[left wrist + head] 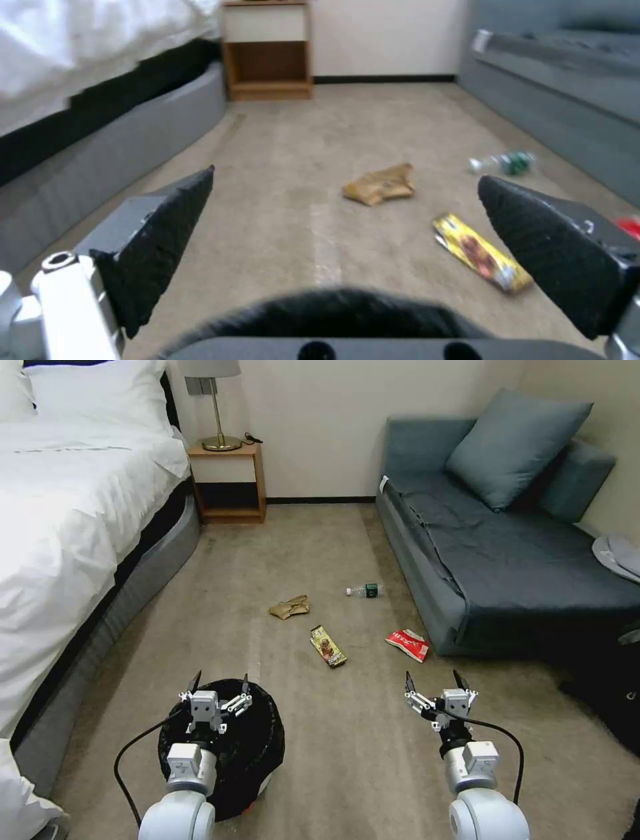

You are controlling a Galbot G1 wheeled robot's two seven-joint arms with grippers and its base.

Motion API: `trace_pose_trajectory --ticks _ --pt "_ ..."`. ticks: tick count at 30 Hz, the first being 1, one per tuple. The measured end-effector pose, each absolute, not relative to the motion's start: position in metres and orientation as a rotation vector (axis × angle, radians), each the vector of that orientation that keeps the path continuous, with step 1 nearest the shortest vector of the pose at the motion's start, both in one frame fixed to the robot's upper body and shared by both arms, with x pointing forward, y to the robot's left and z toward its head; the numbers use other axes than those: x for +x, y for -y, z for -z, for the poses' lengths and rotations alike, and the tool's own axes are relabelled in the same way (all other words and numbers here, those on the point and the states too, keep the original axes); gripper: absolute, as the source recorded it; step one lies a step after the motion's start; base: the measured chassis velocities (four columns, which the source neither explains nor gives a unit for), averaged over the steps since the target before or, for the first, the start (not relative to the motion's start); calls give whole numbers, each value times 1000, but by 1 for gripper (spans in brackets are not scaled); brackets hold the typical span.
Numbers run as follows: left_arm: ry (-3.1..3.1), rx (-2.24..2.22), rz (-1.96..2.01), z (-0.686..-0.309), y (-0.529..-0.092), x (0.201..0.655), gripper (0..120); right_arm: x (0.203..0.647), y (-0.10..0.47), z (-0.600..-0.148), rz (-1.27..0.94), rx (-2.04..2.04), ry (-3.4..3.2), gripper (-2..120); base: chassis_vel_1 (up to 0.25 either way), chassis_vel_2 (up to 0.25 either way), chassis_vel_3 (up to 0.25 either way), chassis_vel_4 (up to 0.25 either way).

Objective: Pick up the trash bin, then pick up the garbage on the floor and place it into the trash bin.

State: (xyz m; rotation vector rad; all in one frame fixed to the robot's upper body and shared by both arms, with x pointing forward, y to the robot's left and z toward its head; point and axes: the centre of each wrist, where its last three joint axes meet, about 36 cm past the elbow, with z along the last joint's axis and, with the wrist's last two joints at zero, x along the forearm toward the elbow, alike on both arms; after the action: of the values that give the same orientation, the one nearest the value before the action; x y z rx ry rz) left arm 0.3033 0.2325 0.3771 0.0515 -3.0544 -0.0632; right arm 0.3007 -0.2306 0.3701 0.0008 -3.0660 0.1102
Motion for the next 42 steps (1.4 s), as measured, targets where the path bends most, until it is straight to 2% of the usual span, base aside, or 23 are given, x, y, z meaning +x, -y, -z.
trace_pose_trajectory --ticks 2,4,8,11,21,33,42 --pt "3046 106 18 -389 -234 308 100 303 230 -375 -103 -13 3061 100 0 0 0 0" --pt "3013 217 -95 -415 -237 316 100 315 226 -402 -70 -81 3063 100 0 0 0 0" --pt "2998 245 -133 -424 -237 318 100 324 221 -432 -32 -145 3056 100 0 0 0 0" --pt "3041 182 -113 -449 -238 308 100 327 223 -459 -9 -192 3052 100 0 0 0 0" --pt "2990 73 -120 -460 -246 300 100 326 230 -463 -39 -186 3047 100 0 0 0 0" --pt "2583 274 -118 -494 -272 268 100 325 235 -463 -79 -161 3025 100 0 0 0 0" --pt "2431 359 -165 -461 -296 286 100 328 234 -454 -77 -157 3018 100 0 0 0 0"
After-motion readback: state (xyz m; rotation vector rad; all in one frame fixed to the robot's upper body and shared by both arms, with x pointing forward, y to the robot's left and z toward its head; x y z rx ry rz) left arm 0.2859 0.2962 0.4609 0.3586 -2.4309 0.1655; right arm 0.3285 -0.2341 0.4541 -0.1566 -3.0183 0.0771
